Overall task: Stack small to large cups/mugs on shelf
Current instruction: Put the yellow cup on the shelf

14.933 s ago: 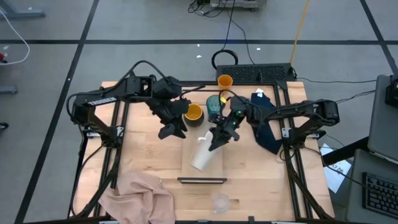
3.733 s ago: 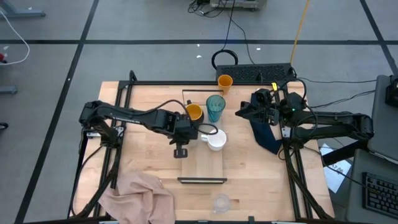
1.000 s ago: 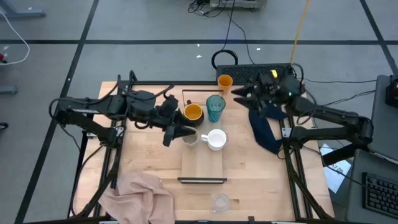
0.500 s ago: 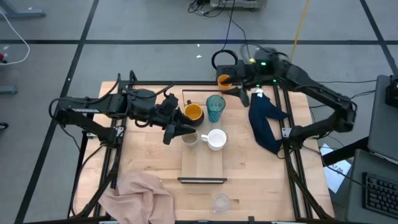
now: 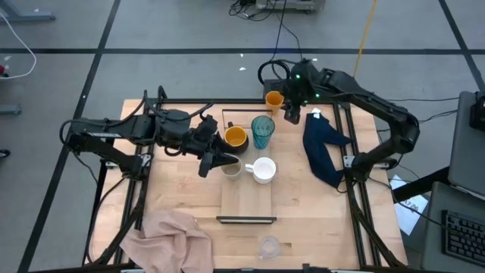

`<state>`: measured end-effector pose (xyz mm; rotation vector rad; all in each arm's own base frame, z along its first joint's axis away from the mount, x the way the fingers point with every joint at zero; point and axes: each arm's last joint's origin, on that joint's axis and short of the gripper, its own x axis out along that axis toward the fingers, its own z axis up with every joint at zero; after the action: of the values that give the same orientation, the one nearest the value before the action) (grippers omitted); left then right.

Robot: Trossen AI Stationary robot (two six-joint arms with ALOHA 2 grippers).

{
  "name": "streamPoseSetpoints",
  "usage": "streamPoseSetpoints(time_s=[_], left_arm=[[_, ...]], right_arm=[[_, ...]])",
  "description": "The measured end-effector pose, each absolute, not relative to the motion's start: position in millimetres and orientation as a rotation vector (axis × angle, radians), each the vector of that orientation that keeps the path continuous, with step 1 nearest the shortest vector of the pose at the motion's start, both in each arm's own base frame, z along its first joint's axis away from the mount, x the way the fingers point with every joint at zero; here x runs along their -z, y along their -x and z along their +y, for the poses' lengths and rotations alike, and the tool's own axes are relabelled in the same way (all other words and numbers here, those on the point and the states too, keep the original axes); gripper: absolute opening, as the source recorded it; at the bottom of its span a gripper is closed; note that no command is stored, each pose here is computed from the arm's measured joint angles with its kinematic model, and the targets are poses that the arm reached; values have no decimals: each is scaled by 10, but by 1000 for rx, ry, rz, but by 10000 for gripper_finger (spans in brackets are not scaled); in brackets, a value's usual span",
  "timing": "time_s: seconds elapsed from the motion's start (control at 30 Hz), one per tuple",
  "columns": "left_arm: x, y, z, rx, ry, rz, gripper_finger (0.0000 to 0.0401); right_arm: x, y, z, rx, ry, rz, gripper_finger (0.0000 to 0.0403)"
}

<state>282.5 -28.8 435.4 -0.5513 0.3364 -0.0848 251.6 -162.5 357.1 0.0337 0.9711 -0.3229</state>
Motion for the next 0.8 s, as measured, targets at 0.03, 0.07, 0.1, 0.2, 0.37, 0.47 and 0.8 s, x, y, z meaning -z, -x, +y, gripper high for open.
streamPoseSetpoints(time_s=[0.03, 0.07, 0.1, 0.2, 0.37, 0.47, 0.8], left_arm=[[-4356, -2825, -286, 85, 551, 335, 195], [-4357, -2826, -282, 84, 551, 333, 196], [-4356, -2827, -275, 81, 550, 333, 196], [-4356, -2827, -266, 79, 550, 333, 196], [-4356, -2828, -266, 79, 550, 332, 195], [-4361, -2829, -268, 81, 550, 327, 195], [-4361, -2829, -265, 80, 550, 327, 196]], right_arm=[[-3524, -2519, -1663, 322, -42, 999, 187], [-3480, -2526, -1700, 319, -46, 1022, 187], [-3444, -2537, -1735, 316, -46, 1035, 187], [-3363, -2536, -1836, 302, -33, 1072, 187], [-3212, -2500, -1994, 266, -13, 1159, 187], [-3123, -2478, -2068, 242, -16, 1211, 187], [-2888, -2575, -2248, 177, 106, 1284, 180]])
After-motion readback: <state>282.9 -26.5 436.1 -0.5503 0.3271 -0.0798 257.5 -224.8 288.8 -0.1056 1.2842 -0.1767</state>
